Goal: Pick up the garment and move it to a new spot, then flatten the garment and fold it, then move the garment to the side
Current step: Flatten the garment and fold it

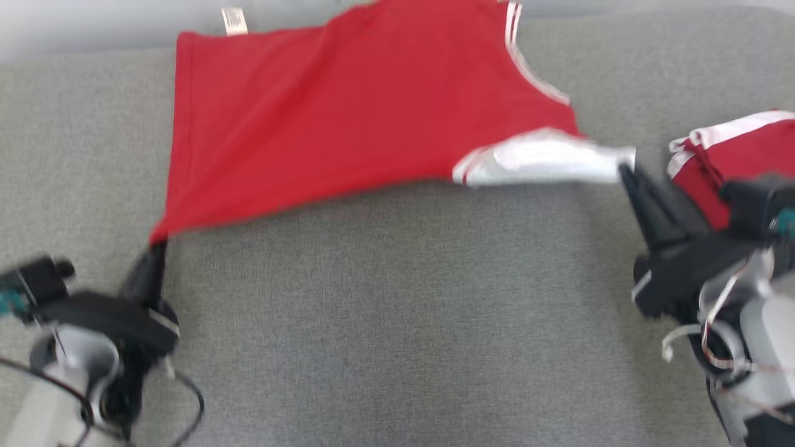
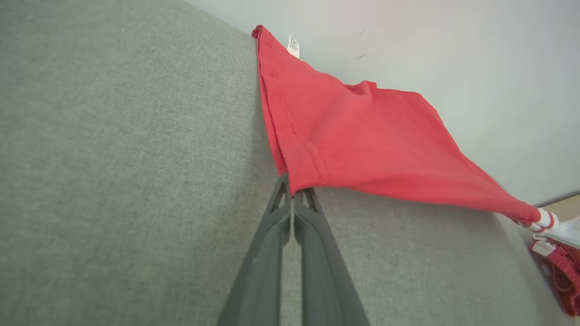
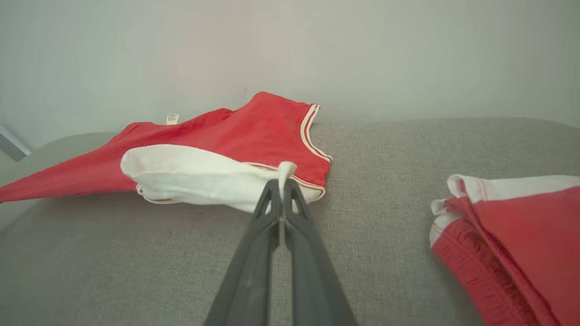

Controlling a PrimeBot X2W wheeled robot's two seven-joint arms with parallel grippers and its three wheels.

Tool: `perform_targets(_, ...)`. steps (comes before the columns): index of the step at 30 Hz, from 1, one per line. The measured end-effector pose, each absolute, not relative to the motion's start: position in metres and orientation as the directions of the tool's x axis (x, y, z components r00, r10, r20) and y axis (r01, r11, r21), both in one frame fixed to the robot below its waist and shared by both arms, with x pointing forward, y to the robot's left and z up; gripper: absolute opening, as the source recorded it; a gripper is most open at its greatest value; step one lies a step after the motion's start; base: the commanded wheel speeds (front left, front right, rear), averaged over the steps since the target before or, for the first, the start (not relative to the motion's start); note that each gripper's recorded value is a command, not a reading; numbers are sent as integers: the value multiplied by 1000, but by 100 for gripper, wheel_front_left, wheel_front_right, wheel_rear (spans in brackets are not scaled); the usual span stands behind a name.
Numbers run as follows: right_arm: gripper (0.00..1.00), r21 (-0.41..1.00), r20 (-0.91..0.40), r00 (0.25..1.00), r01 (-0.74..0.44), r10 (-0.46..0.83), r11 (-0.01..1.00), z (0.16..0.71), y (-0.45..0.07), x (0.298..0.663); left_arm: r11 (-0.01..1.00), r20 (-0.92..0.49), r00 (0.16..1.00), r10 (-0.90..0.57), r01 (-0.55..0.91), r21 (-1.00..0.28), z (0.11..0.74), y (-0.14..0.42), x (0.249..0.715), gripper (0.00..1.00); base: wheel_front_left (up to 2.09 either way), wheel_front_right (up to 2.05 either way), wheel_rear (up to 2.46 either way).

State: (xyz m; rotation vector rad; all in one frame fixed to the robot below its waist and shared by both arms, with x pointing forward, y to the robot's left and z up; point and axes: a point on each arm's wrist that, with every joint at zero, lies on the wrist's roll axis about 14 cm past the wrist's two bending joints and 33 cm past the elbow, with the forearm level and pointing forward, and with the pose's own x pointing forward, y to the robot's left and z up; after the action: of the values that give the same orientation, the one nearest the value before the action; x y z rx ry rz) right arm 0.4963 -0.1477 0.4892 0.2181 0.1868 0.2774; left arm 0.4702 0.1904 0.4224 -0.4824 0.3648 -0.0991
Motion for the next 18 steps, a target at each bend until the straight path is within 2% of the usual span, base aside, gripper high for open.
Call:
perform_targets(10,0,296,-289,912,-205,292,933,463,-164,430,888,-398,897,-195,-11,-459,400,190,407,0,0,0,0)
perform_targets(18,0,389,-363,856,-220,368,895,454,-148,380,892,-405,897,-178,-27,-451,401,201,369,0,0,0,0)
